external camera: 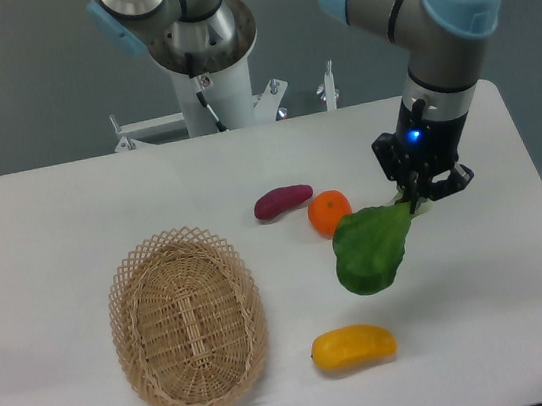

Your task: Place the green vegetable on the table

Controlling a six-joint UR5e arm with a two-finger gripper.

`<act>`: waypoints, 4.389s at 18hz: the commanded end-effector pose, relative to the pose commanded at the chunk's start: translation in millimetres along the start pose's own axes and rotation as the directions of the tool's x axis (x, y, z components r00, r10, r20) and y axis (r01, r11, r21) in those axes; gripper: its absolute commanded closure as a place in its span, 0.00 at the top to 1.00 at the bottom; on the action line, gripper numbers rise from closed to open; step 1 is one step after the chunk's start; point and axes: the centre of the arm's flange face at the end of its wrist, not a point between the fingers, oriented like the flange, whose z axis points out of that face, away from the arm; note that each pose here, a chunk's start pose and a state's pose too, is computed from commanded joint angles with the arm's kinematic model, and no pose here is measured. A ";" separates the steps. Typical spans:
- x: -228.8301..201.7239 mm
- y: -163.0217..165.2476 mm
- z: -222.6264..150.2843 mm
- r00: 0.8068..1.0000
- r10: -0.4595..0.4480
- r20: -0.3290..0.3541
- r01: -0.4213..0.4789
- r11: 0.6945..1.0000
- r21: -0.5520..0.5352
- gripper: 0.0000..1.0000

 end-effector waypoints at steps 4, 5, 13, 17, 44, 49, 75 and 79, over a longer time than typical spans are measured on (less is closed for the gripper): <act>3.2 1.4 5.2 1.000 -0.001 -0.010 0.001 1.000 -0.001 0.12; 3.2 1.4 5.2 1.000 -0.002 -0.010 0.002 1.000 -0.001 0.12; 16.4 10.1 29.8 1.000 0.017 0.015 -0.017 1.000 -0.019 0.12; 32.0 16.1 63.6 0.999 0.030 0.034 -0.029 0.999 -0.042 0.12; 53.8 -23.3 142.7 0.975 0.222 0.022 -0.214 0.959 -0.183 1.00; 28.9 -38.6 85.1 0.975 0.169 0.142 -0.144 0.975 -0.168 1.00; -37.0 78.2 -114.8 0.984 0.120 0.135 -0.109 0.990 -0.089 1.00; -37.6 78.5 -115.5 0.981 0.135 0.139 -0.124 0.989 -0.086 1.00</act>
